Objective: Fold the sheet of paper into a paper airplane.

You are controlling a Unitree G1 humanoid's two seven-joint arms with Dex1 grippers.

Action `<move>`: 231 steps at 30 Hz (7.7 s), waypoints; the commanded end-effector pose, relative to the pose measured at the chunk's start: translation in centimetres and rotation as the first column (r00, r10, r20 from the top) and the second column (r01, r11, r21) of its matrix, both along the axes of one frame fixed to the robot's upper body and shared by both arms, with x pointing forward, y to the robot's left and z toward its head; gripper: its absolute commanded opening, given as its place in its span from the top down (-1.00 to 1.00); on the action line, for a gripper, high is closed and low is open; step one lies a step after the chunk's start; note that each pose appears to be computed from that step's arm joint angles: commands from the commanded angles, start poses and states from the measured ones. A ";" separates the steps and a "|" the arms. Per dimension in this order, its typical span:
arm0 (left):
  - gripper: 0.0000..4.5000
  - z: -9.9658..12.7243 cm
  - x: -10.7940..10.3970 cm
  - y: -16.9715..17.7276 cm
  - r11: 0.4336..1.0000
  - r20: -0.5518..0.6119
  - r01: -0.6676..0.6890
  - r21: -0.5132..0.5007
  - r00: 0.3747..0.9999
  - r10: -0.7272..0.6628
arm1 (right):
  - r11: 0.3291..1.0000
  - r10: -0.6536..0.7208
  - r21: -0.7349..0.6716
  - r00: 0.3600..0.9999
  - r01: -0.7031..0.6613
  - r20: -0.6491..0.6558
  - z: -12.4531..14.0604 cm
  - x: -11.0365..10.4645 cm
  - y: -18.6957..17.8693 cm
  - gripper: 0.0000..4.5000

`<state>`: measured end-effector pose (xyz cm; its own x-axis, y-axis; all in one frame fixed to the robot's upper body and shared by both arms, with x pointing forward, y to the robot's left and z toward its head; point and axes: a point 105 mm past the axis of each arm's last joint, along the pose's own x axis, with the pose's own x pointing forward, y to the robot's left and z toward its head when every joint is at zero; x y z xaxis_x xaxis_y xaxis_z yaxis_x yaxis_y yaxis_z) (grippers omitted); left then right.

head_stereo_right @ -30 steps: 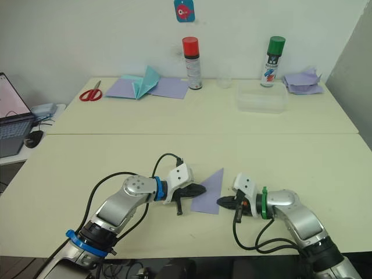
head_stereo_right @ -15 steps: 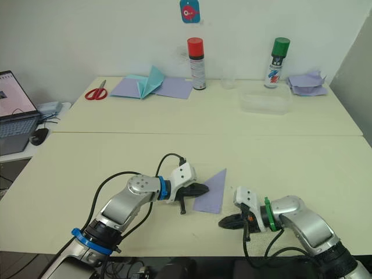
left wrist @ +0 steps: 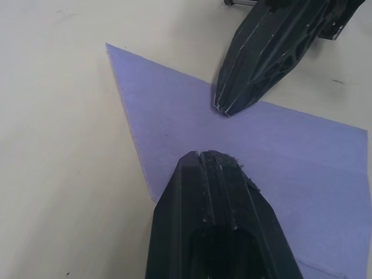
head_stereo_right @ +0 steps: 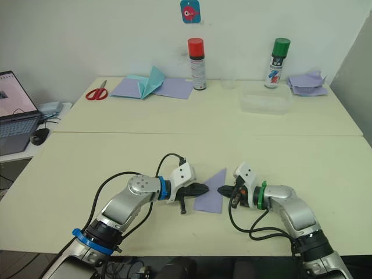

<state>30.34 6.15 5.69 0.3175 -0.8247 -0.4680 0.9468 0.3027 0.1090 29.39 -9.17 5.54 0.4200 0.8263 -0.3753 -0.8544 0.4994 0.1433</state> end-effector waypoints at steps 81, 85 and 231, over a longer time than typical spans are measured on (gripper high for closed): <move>0.39 5.3 2.3 2.9 0.986 0.017 -0.018 -0.168 1.000 0.021 | 0.984 -0.028 -0.174 1.000 0.029 0.004 -1.7 -1.6 0.8 1.00; -0.17 6.1 3.8 3.7 0.994 0.202 0.112 -0.018 0.974 -0.106 | 0.986 -0.027 -0.163 1.000 0.029 0.011 -1.6 -1.4 1.0 1.00; 0.99 5.7 2.7 7.5 0.960 0.322 0.222 0.170 0.908 -0.267 | 0.983 0.157 0.063 0.965 -0.174 0.212 9.9 -2.1 -0.4 1.00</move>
<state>33.49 14.07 10.00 0.2531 -0.8274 -0.5013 0.9026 0.0155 0.4301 27.95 -9.76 13.69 0.3651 0.8898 -0.2738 -0.9192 0.3912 0.0458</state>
